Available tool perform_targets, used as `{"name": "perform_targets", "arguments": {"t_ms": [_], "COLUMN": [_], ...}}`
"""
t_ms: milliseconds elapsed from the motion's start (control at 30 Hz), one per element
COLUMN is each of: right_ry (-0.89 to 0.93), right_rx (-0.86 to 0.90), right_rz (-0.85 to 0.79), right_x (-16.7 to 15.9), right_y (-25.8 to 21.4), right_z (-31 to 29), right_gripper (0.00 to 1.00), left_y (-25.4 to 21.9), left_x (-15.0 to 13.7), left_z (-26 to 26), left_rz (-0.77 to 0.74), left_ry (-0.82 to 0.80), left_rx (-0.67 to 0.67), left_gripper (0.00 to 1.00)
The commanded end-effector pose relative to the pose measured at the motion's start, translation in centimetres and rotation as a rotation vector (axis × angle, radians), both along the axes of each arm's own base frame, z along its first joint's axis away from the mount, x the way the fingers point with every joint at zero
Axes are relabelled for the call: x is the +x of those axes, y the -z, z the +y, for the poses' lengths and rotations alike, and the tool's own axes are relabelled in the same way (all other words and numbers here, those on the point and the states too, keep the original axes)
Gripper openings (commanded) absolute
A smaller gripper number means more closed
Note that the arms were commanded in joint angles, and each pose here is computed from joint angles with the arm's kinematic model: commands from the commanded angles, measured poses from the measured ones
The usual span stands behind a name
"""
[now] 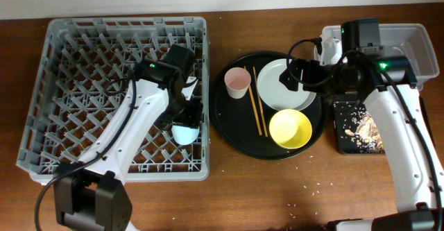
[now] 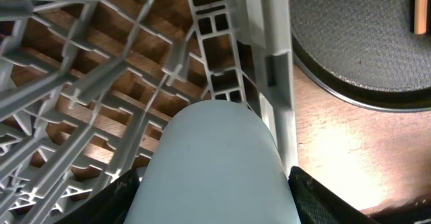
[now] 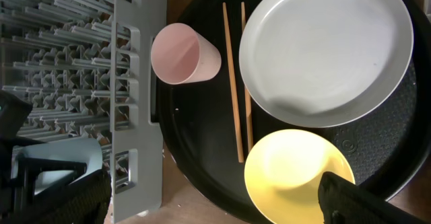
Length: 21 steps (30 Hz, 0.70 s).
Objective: Sort waste into correct bins and load items into the dishwasher rack
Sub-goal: 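Place the blue cup upside down in the rack with left gripper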
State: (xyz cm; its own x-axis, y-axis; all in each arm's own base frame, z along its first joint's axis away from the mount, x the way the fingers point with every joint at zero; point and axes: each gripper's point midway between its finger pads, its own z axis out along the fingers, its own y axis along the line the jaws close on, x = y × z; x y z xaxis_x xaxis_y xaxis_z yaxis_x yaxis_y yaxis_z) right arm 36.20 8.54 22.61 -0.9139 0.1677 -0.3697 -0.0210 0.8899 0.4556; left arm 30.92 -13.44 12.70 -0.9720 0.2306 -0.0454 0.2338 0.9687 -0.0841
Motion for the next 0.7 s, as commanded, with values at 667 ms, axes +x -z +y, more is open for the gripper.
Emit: {"name": "perform_targets", "arguments": {"t_ms": [667], "right_ry": [0.001], "right_rx": [-0.015], "right_rz": [-0.026], "right_x": [0.3], "right_y": [-0.6], "right_z": [-0.3], "right_gripper": [0.99], "left_y": [4.7], "left_x": [-0.6], "left_z": [0.6], "left_rz": [0.038], "left_ry": [0.022], "left_rx": [0.051], "left_gripper": [0.66]}}
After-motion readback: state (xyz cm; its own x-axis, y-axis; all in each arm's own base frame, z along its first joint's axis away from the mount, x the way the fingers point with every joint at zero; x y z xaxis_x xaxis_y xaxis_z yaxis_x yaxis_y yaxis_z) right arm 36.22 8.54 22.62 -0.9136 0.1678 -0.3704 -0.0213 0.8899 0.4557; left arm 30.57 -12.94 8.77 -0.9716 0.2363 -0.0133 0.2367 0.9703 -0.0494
